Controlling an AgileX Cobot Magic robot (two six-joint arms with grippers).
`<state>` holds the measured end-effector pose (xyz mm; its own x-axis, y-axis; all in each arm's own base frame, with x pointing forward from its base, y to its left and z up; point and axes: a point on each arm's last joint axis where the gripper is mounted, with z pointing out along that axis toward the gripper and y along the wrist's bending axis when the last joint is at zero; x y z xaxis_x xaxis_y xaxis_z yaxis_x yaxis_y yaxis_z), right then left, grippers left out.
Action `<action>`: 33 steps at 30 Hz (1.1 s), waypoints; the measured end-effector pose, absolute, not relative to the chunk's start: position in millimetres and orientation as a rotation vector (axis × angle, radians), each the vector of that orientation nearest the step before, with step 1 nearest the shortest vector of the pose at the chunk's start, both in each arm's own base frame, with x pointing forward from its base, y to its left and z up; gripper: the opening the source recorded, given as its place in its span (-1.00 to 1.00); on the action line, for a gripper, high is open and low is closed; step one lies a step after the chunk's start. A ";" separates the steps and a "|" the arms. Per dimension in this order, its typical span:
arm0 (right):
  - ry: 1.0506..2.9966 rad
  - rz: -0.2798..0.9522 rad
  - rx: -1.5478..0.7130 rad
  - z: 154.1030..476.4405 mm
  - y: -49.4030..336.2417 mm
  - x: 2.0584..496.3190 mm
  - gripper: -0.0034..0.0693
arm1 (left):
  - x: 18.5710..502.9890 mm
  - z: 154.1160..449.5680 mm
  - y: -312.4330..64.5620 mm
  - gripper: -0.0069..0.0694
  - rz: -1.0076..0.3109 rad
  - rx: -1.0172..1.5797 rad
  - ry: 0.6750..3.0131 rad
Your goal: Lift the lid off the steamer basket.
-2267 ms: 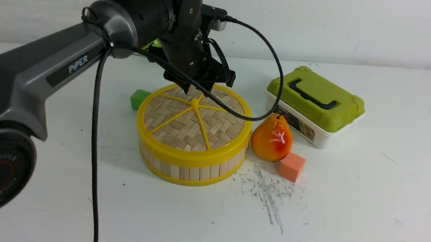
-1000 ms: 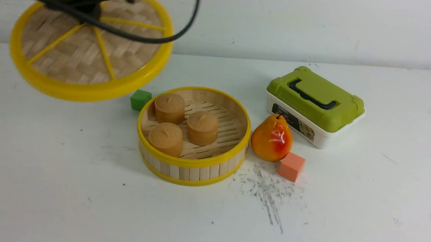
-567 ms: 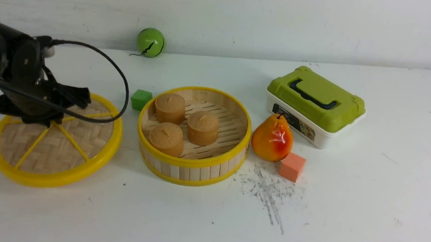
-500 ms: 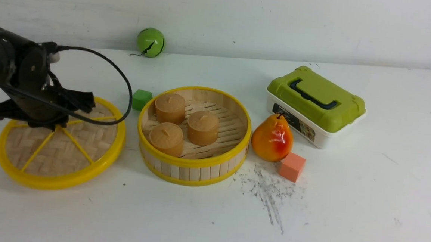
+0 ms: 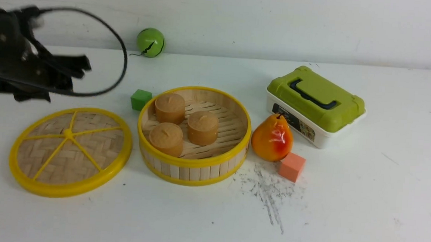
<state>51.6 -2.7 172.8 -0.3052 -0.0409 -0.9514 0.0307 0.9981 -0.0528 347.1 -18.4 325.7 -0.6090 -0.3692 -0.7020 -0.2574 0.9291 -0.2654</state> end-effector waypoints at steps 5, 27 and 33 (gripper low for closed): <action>1.880 -0.071 -0.007 172.8 -2.7 51.6 -0.25 | 257.4 422.4 -17.3 -0.64 -0.212 -0.231 2.036; 1.880 -0.071 -0.007 172.8 -2.7 51.6 -0.25 | 58.8 355.1 -20.1 -0.85 -0.370 -0.024 1.920; 1.880 -0.071 -0.007 172.8 -2.7 51.6 -0.25 | 55.4 353.8 -22.6 -0.85 -0.413 -0.008 1.918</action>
